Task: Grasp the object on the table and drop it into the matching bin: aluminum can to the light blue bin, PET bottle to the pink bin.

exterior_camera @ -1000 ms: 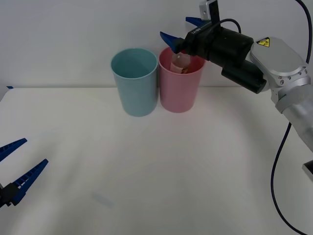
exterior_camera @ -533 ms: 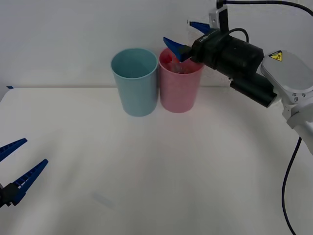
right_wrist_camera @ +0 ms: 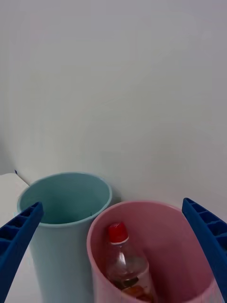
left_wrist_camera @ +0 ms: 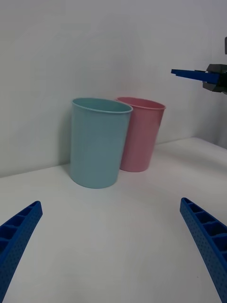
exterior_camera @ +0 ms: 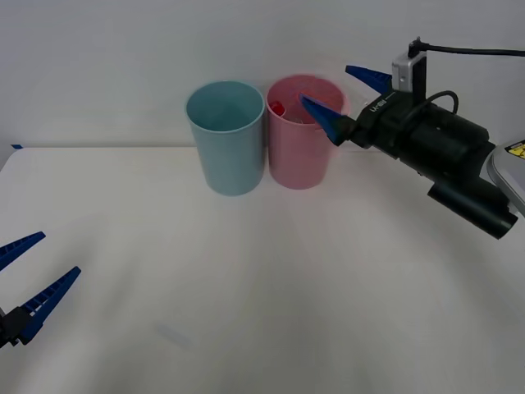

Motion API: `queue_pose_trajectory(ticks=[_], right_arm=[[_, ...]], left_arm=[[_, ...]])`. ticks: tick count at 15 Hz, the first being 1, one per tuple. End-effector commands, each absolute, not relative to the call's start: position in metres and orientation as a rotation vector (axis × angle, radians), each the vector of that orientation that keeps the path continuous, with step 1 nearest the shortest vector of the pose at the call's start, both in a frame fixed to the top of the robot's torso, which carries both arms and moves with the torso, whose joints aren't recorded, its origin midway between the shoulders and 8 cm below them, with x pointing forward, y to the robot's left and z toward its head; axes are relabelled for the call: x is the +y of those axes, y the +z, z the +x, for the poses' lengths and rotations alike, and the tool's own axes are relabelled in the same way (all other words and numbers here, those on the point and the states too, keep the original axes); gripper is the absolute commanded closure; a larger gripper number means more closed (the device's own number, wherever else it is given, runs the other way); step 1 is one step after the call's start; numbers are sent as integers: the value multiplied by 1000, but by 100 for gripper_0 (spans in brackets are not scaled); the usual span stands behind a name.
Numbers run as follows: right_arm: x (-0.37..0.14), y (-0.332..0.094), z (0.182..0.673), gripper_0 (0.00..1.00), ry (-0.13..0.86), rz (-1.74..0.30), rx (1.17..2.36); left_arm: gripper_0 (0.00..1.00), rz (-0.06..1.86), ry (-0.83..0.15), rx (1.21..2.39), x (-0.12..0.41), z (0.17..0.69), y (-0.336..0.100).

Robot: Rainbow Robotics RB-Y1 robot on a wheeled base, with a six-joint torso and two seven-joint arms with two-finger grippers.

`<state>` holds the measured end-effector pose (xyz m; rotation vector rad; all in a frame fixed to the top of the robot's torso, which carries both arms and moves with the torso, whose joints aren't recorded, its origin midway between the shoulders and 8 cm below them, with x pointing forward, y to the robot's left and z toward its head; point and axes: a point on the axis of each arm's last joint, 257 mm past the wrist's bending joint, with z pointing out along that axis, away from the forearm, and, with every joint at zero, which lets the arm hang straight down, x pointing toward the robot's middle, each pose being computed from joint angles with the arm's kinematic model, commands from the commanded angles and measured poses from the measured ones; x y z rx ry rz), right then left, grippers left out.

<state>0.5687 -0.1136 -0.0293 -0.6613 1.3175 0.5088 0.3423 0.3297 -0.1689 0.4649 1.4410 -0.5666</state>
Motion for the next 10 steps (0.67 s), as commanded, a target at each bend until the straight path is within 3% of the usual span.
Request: queue_pose_trajectory(ticks=[1, 10], right_arm=[[-138, -48, 541, 0, 507, -659, 1338], [-193, -103, 447, 0, 502, -733, 1409]], left_arm=[[0, 465, -567, 1441, 330, 342, -169], [0, 465, -567, 1441, 330, 342, -169]])
